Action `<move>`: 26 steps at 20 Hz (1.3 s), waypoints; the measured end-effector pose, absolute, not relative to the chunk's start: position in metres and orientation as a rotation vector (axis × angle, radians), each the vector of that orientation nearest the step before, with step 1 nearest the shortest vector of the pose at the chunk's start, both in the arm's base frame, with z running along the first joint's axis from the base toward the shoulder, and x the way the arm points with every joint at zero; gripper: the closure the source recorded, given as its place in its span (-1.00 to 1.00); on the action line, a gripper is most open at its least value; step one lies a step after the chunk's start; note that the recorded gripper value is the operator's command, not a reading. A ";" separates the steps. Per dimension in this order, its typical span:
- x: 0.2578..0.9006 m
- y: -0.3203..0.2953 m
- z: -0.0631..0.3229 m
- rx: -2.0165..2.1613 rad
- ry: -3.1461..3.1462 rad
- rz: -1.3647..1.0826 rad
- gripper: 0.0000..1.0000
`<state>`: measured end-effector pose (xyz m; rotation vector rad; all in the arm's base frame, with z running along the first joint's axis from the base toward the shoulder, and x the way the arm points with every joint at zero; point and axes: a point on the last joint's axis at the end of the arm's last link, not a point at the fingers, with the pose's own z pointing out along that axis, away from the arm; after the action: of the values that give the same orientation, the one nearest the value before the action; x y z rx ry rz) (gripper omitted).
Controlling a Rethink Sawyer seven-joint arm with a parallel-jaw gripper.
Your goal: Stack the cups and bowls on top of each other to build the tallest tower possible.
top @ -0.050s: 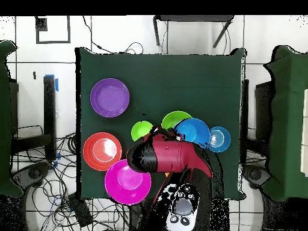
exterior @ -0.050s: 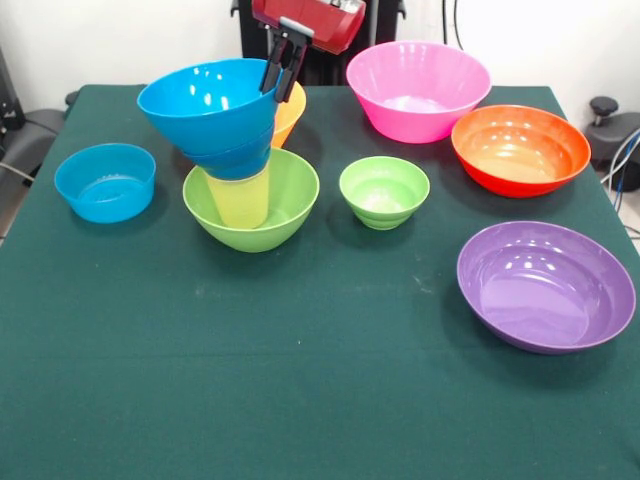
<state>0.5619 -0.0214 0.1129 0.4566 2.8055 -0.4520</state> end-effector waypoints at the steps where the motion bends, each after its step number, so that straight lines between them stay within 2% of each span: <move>1: 0.562 -0.021 0.113 0.458 2.805 -0.451 1.00; 26: 0.559 0.000 0.117 0.403 2.821 -0.507 1.00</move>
<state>0.5588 0.0001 0.1169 0.4030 2.8206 -0.5073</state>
